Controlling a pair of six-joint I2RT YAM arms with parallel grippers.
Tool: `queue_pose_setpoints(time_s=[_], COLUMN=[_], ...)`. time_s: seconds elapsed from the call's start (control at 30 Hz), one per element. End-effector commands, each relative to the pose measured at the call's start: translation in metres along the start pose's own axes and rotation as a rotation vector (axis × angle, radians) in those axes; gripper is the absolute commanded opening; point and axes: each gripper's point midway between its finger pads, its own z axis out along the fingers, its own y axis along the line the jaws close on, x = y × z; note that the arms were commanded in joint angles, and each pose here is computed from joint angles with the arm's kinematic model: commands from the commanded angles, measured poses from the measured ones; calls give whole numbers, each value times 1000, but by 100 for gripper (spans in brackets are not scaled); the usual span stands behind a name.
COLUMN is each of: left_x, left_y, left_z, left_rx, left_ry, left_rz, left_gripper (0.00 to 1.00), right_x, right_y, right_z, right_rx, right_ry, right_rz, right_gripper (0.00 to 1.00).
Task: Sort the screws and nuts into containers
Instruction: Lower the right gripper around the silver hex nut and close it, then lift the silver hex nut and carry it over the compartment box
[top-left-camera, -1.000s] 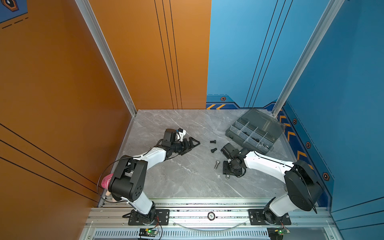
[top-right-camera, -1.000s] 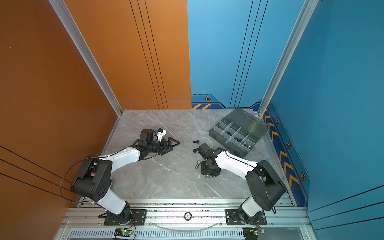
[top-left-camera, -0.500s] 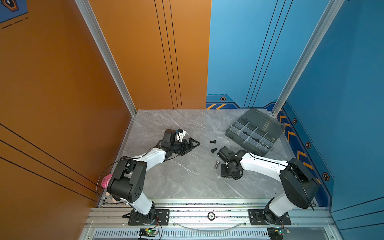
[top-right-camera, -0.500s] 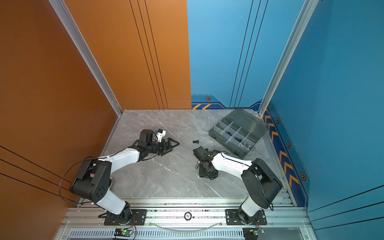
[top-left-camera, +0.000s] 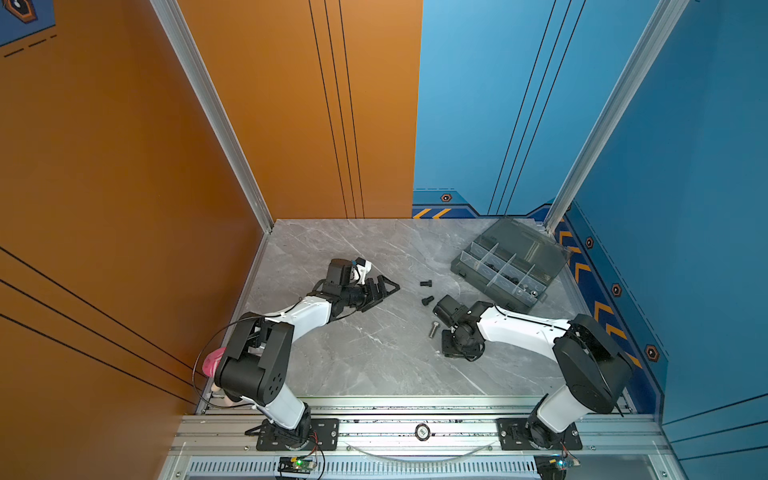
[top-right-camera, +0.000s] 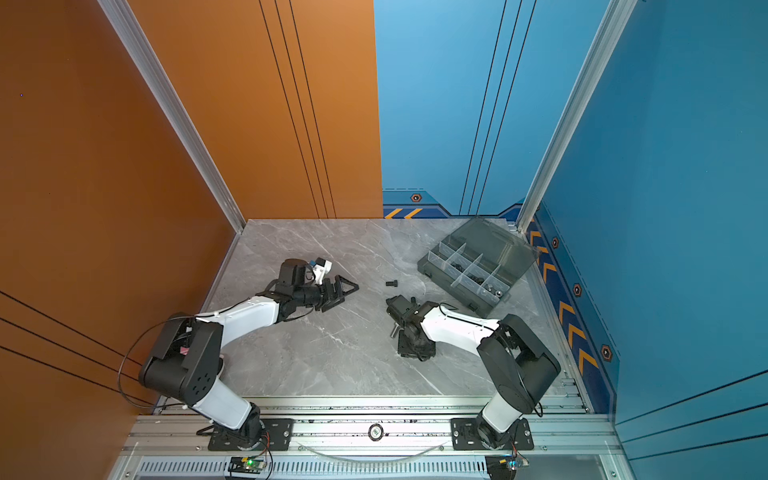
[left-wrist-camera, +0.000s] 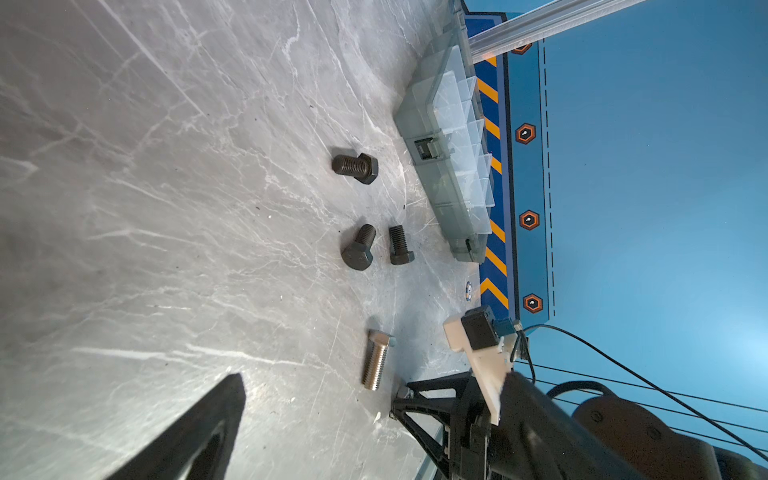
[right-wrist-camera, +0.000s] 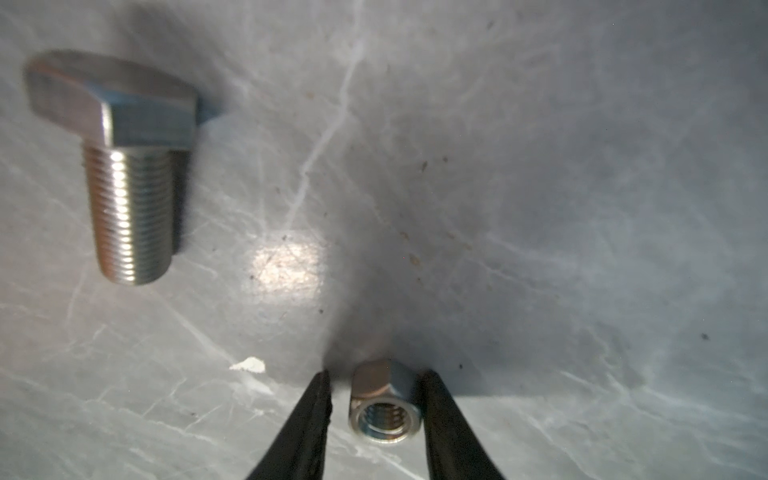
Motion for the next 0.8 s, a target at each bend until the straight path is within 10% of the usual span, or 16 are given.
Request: queue_pose_setpoints(time_s=[0.0, 0.27, 0.77], left_x=[1, 1, -4], left_y=[-3, -4, -8], left_z=[-5, -6, -7], left_rx=[6, 8, 12], left_ry=[-9, -9, -22], left_rz=[22, 24, 27], left_gripper=[98, 98, 98], right_x=[4, -1, -110], right_y=[-11, -15, -111], right_z=[10, 7, -111], right_rx=[54, 49, -154], right_ry=[5, -17, -312], right_rz=[10, 25, 297], right_gripper=[32, 0, 0])
